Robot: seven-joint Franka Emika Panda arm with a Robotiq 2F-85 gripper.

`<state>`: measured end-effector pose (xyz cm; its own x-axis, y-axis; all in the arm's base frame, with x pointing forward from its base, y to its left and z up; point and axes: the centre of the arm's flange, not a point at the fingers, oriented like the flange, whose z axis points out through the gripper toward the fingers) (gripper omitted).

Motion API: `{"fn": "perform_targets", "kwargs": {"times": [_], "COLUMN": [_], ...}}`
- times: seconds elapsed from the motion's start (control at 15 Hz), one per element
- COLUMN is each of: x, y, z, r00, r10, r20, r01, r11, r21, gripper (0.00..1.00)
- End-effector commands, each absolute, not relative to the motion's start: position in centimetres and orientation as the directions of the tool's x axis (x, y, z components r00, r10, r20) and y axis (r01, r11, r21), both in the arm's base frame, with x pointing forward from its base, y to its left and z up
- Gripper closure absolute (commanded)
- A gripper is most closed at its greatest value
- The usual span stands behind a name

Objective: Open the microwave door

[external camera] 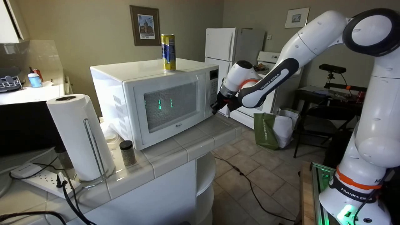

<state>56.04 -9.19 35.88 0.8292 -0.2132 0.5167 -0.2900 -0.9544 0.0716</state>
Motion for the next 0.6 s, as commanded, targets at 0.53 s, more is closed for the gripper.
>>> {"fn": "perform_targets", "kwargs": {"times": [0.53], "x": [57.2], "y": [-9.4], "z": [34.6], "r00": [0.775], "r10": [-0.185], "r20": [0.605], "r01": [-0.31], "r11": [-0.945], "r21": [0.108], "gripper": [1.0]}}
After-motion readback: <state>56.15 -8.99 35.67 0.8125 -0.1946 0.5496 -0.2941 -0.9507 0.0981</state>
